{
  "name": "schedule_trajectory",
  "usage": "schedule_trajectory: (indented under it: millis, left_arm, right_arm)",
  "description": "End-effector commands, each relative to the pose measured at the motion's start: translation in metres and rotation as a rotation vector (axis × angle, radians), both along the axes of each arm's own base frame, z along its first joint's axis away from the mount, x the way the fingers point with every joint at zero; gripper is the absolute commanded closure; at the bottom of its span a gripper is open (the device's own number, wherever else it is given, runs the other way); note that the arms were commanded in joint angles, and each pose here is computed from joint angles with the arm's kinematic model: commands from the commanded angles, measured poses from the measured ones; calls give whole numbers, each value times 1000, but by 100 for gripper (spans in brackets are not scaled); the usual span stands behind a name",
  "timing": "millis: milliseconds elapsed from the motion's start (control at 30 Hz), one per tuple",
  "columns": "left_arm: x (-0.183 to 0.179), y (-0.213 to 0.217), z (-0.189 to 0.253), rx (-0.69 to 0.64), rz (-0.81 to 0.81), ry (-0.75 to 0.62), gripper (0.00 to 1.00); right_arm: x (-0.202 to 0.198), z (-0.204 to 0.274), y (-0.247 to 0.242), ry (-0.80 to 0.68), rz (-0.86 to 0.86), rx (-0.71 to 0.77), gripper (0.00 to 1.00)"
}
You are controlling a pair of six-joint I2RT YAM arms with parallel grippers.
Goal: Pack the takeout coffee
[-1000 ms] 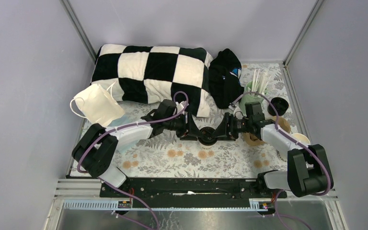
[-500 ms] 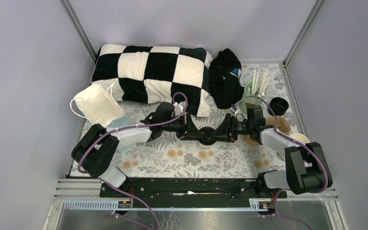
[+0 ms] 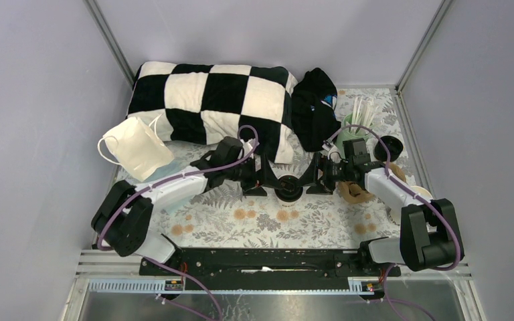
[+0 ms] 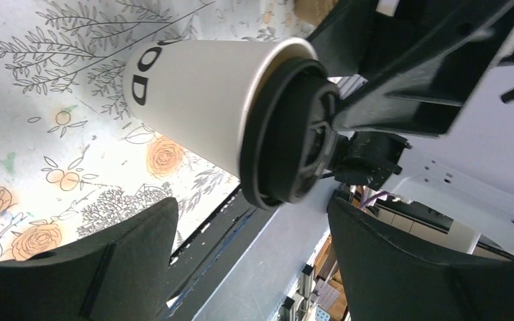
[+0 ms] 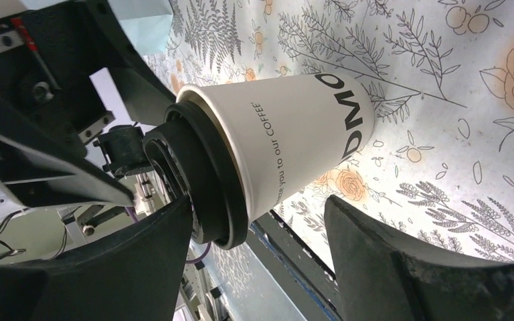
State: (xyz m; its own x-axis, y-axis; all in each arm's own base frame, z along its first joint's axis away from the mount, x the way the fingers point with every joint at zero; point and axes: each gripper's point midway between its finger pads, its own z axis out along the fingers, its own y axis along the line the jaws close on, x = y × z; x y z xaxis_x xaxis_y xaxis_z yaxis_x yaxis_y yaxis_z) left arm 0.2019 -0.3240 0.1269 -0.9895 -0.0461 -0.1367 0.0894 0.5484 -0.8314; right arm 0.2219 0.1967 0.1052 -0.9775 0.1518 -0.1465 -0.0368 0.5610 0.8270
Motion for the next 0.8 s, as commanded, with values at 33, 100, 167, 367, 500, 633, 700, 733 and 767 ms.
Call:
schedule_trajectory:
  millis: [33,100,167,367,500,633,700,733,767]
  left_arm:
    - [14,8,34,-89,81,-58,16]
    - [19,14,28,-87,114,-25,26]
    - [22,15,21,-79,116,0,36]
    - [26,9,13,-78,99,16,50]
    - [27,5,11,-86,94,24,50]
    - [25,3,7,-83,86,26,48]
    - [24,3,1,-70,81,36,49]
    - [23,2,-2,-63,78,39,50]
    - [22,1,-5,-56,73,42,50]
  right_arm:
    - [4,14,1,-39,22,7,21]
    - [5,13,4,-30,26,28,22]
    - [5,13,6,-26,38,49,23]
    - [7,12,9,-22,54,65,25]
    - [7,8,9,-14,57,65,25]
    - [8,7,9,-12,58,65,26]
    - [9,4,8,-11,53,56,26]
    - [9,3,8,-8,50,53,26]
    - [10,1,8,-5,45,49,27]
